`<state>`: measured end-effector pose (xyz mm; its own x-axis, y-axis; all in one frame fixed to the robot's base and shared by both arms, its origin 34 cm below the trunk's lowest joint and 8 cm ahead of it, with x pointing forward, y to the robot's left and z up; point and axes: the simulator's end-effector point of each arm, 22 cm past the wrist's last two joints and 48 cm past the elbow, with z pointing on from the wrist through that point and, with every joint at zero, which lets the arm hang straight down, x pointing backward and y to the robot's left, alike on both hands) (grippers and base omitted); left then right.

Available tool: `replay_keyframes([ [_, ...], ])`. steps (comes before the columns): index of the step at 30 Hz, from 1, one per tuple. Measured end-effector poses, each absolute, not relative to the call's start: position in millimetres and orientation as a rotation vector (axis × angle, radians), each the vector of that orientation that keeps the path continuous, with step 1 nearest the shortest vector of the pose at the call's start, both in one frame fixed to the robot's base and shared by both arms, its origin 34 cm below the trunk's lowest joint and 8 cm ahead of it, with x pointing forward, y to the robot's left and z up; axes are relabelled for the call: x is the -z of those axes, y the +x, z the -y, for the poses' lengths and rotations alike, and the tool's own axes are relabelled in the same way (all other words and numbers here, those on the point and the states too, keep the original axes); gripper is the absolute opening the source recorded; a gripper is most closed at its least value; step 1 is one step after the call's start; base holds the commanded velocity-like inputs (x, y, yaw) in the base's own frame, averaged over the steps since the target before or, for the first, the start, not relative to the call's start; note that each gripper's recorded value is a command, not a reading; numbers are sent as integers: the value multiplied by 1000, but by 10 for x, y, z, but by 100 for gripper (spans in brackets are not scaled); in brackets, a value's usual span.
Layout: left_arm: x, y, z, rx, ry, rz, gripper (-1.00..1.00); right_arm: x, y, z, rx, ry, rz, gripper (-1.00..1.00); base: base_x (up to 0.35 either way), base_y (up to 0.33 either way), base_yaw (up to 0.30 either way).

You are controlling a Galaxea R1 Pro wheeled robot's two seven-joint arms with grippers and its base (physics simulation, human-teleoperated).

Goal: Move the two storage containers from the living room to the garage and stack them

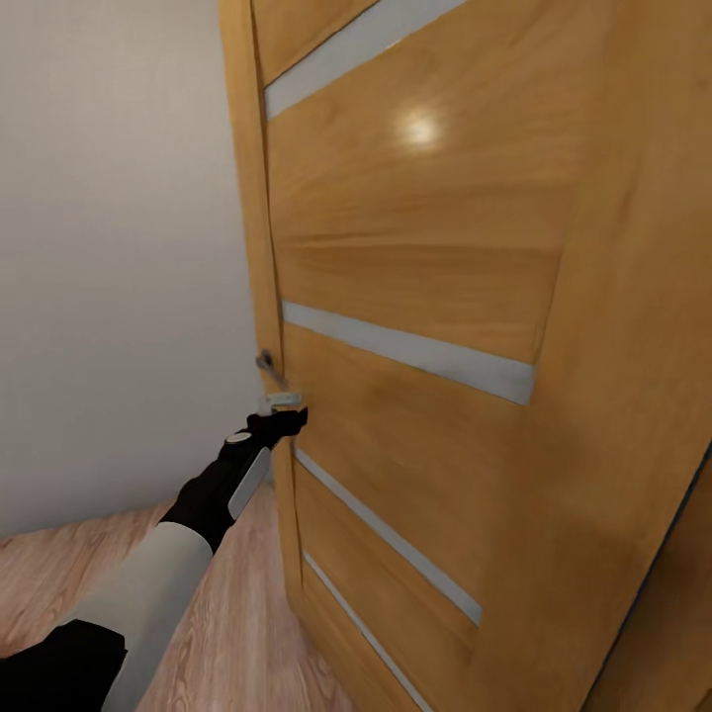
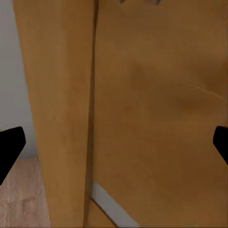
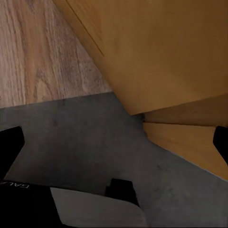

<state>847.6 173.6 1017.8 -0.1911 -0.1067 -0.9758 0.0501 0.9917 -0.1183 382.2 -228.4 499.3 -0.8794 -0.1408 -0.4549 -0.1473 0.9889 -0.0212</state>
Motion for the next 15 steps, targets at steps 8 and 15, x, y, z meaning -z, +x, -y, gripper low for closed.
replay_keyframes([
  [8, -10298, 8502, -1739, 149, -53, -1700, 100, -4867, 3419, 2284, -26, -206, -2717, 100, 150, 0, 0],
  [15, -10309, 8501, -1769, 134, -51, -1699, 100, -4856, 3450, 2265, -34, -210, -2723, 100, 0, 0, -93],
])
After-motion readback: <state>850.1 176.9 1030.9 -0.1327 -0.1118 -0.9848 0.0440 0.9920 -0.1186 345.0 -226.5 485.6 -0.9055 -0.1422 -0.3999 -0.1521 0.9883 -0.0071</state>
